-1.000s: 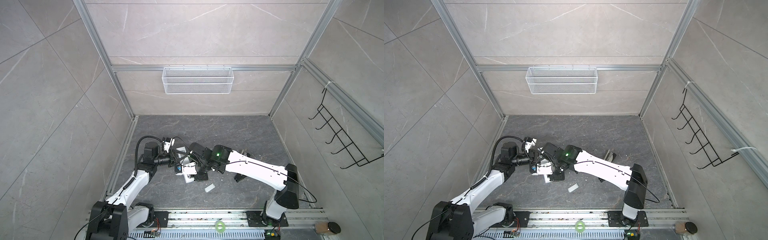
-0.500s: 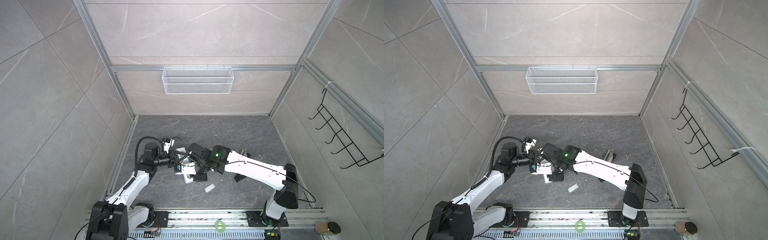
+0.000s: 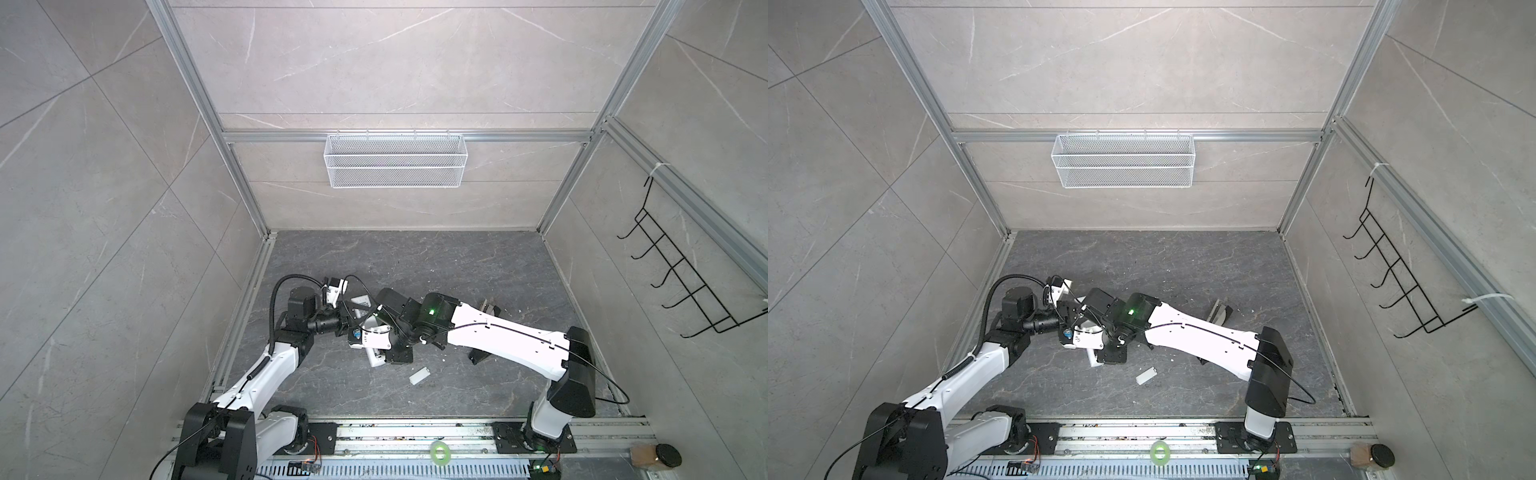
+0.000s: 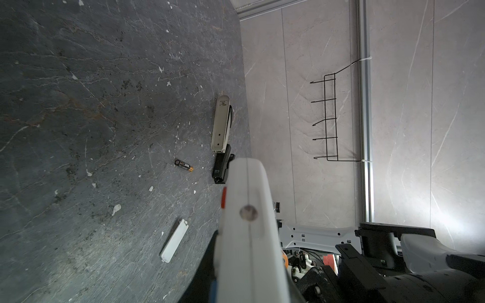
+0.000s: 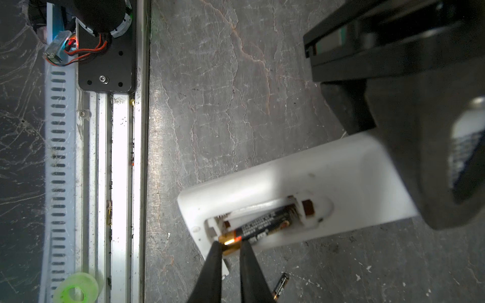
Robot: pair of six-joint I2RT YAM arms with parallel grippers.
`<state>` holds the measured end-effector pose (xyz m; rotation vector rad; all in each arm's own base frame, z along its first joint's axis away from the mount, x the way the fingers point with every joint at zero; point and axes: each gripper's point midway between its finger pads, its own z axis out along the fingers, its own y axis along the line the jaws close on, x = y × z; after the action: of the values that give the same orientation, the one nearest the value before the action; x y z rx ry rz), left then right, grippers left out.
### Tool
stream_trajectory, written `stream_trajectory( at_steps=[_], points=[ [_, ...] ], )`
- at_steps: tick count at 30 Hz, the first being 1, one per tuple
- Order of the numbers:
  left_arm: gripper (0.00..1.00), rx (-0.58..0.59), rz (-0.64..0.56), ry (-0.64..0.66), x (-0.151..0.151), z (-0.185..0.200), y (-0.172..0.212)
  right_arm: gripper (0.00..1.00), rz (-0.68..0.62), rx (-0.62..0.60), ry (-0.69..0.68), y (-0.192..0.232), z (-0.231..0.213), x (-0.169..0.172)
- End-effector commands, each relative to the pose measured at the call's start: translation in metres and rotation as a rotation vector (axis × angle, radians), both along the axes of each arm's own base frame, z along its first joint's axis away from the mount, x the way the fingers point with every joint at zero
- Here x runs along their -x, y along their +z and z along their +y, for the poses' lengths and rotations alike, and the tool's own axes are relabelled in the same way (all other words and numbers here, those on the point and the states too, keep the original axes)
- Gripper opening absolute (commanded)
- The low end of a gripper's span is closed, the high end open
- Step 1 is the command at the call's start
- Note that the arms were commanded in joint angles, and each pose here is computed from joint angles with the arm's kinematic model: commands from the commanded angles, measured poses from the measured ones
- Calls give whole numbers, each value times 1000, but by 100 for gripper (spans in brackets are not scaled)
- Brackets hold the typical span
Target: Load the batteries into the remote control
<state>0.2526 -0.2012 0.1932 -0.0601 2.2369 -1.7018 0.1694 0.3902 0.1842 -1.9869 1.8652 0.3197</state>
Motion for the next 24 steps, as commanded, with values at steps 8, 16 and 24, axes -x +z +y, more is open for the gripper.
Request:
stream_trajectory(
  at_steps=[8, 16, 24],
  points=[
    [0, 97, -55, -126, 23, -10, 40, 15, -11, -1, -38, -25, 12, -10],
    [0, 95, -57, -123, 22, -10, 39, 15, -4, -24, -39, -22, 16, -8],
    [0, 99, -62, -127, 23, -10, 40, 15, -47, 1, -36, -27, 16, -14]
  ],
)
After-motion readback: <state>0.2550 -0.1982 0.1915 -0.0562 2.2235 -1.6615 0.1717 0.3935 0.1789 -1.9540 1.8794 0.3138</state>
